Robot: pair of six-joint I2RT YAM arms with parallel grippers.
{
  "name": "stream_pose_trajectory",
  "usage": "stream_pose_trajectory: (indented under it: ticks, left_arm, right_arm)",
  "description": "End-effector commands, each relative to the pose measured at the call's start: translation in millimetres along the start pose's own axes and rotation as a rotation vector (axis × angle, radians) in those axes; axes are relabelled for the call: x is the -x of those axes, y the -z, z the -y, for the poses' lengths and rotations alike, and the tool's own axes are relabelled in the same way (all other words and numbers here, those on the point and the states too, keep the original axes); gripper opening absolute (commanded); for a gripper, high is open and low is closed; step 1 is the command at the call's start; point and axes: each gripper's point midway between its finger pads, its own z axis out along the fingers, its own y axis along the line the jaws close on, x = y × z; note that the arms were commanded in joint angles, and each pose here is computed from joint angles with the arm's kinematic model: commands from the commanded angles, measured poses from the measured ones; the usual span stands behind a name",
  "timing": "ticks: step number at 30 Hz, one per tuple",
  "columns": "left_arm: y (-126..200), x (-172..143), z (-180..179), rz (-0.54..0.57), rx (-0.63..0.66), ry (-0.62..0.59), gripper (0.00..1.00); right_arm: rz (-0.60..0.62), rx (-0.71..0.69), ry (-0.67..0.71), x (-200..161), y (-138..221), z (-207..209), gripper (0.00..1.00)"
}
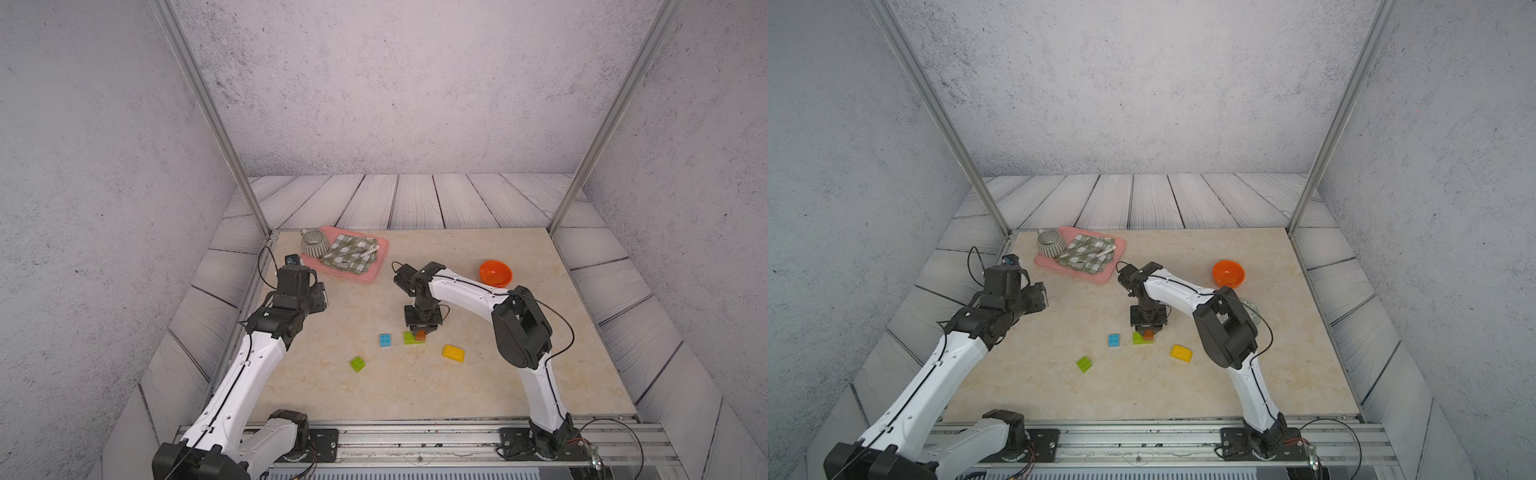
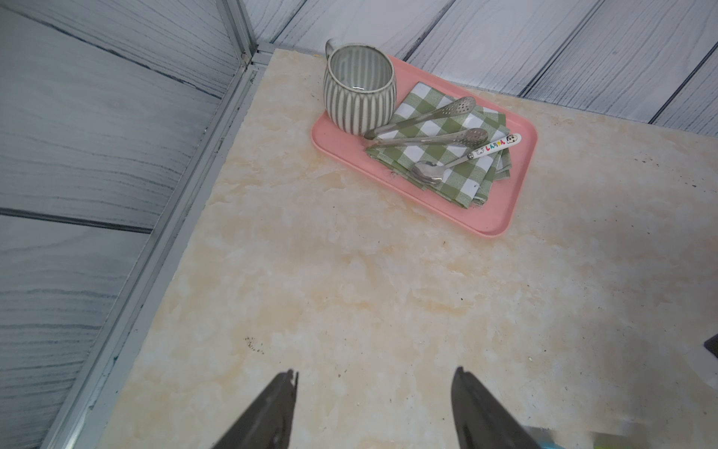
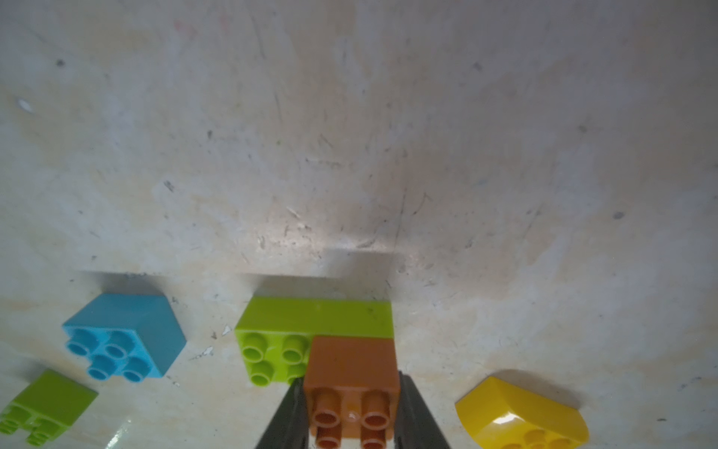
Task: Assemble the letter s with lego
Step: Assemble the lego brick with the lego brick.
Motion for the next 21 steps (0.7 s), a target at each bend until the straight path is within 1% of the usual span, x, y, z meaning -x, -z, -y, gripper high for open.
stream_pose_trajectory:
  ticks: [1, 6, 13, 17, 21]
  left_arm:
    - [5.1, 7.4, 2.4, 0.019, -0.003, -0.002, 0.68]
    - [5.0, 7.1, 1.8, 0.018, 0.0, -0.002, 0.68]
    - [6.4, 7.1, 2.0, 0.018, -0.001, -0.003, 0.68]
    - [6.6, 6.2, 1.4, 0.016, 0.001, -0.005, 0.68]
    - [7.4, 6.3, 1.3, 0.017, 0.001, -0.004, 0.68]
  right_arm:
    - [-0.109, -0.104, -0.01, -14.3, -45.1, 19.6, 0.13]
    - [-0.149, -0.127, -0.015, -18.7, -61.2, 23.7, 0.13]
    - [-0.163, -0.138, -0.02, -20.6, -68.2, 26.1, 0.13]
    - [-0.141, -0.139, -0.017, -18.0, -60.9, 26.3, 0.17]
    - [-0.113, -0.126, -0.008, -14.6, -49.2, 23.8, 0.25]
